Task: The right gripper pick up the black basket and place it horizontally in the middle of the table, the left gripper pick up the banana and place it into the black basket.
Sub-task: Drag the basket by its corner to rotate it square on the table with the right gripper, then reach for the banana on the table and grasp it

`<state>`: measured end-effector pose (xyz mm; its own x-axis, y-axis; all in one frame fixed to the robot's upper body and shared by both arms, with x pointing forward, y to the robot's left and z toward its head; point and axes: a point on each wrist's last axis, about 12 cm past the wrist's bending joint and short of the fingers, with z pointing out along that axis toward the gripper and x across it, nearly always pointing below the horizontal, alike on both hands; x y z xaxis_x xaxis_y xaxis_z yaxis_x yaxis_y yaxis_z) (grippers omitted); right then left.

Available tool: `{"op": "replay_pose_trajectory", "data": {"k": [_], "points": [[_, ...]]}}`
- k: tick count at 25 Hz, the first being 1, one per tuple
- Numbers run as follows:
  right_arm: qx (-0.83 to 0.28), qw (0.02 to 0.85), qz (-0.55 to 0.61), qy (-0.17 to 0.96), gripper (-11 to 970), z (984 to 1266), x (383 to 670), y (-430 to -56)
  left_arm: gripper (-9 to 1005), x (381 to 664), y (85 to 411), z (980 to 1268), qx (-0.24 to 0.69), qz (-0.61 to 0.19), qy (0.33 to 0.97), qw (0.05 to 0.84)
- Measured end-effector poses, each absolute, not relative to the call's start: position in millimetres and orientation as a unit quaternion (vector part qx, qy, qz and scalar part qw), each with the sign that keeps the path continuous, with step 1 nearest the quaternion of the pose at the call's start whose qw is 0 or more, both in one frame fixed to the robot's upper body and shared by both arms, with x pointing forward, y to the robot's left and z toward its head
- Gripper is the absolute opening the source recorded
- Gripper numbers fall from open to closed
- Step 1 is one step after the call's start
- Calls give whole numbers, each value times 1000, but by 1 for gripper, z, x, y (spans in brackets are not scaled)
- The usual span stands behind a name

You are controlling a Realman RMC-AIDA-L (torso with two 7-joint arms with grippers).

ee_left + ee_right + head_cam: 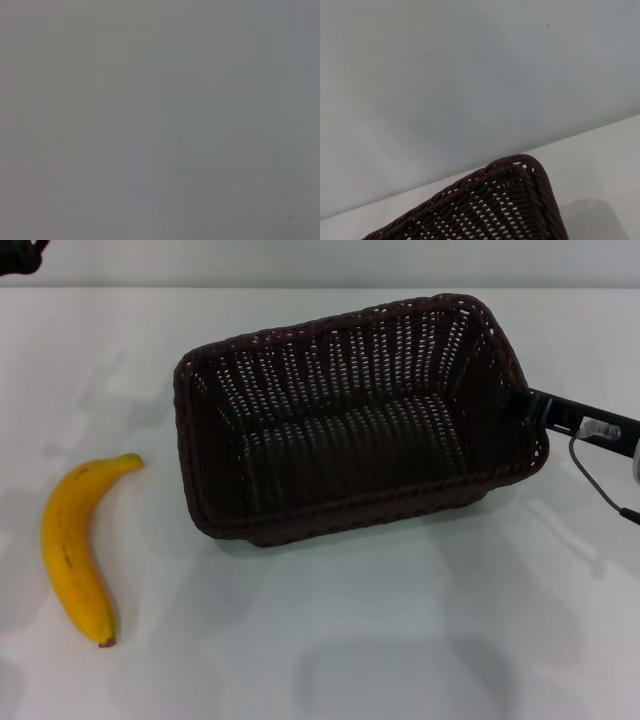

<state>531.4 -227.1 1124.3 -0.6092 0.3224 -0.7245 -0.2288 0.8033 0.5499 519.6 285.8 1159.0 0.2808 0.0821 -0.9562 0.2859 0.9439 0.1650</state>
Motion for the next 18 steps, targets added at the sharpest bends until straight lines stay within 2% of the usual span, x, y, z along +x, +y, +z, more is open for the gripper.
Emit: {"op": "replay_pose_trajectory", "data": {"k": [11,16,18], "points": [[-7,469,305,829,326,1138,533,-224,757,519,287,1158,154,-63,599,784],[-27,504,278,817,561,1148,540,-232,757,519,287,1157,152,-63,600,783],[-35,516,266,813,610,1152,544,-237,757,519,287,1157,151,-64,600,783]]}}
